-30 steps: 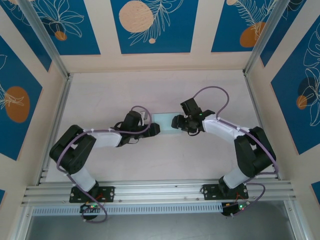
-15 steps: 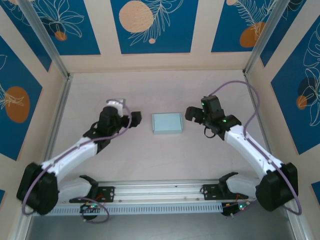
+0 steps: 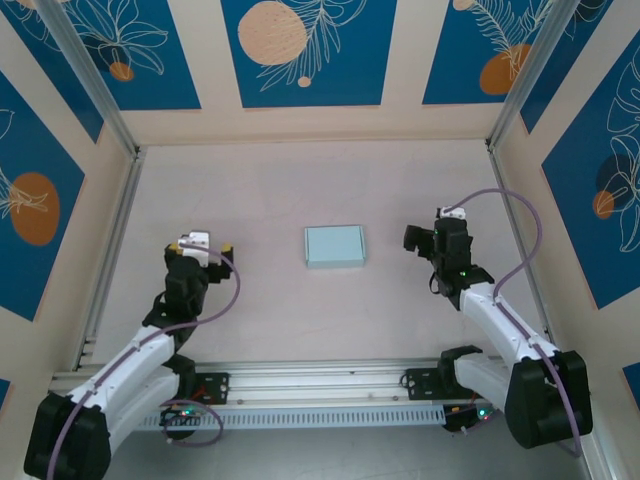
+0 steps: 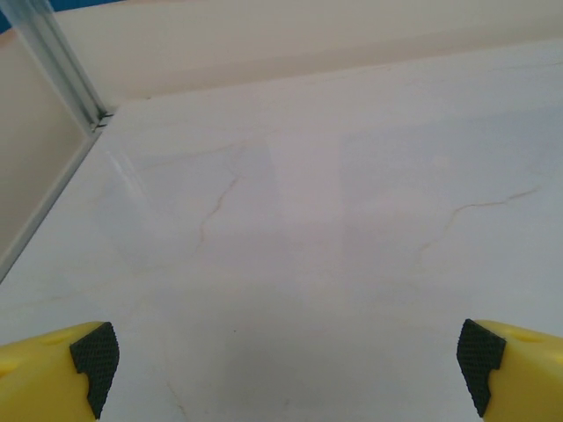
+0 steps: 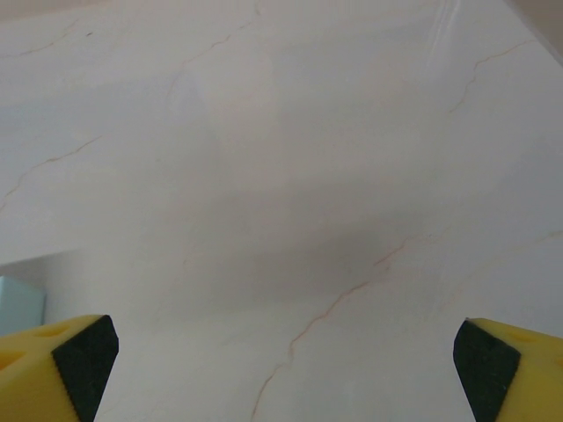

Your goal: Fold the paper box

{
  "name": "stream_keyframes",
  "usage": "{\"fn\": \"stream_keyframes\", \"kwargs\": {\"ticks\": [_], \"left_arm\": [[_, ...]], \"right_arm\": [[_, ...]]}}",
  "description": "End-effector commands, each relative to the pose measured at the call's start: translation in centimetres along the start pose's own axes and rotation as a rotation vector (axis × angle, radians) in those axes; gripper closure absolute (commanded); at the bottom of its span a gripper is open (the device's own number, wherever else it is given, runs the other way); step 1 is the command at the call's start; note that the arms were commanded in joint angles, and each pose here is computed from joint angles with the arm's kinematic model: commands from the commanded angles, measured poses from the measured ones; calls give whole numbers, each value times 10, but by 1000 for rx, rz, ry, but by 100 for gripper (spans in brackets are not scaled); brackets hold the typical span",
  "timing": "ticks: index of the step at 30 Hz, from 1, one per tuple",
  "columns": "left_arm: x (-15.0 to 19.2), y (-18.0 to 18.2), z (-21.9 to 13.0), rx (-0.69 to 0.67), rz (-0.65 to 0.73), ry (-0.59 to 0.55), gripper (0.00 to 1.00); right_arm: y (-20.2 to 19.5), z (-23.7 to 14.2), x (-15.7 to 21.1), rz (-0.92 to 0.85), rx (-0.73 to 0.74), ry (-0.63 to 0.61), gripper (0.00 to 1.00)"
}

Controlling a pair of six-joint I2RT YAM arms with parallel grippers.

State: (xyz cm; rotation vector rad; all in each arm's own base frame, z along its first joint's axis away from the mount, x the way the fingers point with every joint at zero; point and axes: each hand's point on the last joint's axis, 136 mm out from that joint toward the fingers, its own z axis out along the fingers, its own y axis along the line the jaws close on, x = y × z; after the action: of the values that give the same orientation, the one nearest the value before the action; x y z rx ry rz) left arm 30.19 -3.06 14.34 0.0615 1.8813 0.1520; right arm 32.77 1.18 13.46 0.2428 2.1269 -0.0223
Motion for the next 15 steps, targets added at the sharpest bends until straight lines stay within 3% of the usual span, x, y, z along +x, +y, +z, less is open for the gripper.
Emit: {"fn": "stream_keyframes", "kwargs": {"ticks": [1,10,15], "left_arm": [[9,12,7,-35,14,-42,0],[4,17,31,6,-23,-103,0],[-1,0,48,91,-7,-121,0]], "right_arm": [[6,1,-21,-25,-73,-156,0],[-4,12,-16,-1,-71,-172,0],[-9,18,-18,-1,-66,-184,0]]}}
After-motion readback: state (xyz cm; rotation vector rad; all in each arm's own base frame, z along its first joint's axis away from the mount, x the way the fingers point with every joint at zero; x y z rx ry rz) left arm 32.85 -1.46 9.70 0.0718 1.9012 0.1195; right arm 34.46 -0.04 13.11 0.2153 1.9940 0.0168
